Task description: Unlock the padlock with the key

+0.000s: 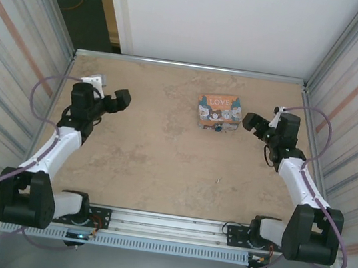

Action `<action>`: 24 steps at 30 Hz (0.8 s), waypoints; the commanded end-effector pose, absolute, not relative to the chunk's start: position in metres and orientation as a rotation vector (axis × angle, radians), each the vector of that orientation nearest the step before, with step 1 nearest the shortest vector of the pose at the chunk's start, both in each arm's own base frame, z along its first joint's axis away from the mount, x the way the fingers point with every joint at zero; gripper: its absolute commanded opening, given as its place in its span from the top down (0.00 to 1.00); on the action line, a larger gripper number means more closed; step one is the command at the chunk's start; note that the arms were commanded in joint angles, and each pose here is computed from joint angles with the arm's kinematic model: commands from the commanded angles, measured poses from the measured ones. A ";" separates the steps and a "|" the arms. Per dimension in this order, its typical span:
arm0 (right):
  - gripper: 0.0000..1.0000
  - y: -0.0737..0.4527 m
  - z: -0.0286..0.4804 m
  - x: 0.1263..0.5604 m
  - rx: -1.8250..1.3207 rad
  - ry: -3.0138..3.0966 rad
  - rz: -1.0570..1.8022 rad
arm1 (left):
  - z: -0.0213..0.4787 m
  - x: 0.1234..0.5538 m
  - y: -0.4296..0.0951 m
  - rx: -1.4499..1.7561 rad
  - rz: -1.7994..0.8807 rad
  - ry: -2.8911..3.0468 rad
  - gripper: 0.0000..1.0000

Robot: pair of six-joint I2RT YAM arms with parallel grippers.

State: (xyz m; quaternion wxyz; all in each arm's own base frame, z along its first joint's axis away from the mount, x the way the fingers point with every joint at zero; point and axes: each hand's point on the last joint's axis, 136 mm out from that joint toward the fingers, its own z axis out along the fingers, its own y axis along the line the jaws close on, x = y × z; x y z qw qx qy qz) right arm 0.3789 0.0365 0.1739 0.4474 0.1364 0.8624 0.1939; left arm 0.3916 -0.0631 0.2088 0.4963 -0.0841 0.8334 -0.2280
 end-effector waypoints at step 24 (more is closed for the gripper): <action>0.01 0.075 0.116 0.464 0.291 2.346 0.808 | 0.156 0.433 -0.331 0.131 -1.196 2.319 0.01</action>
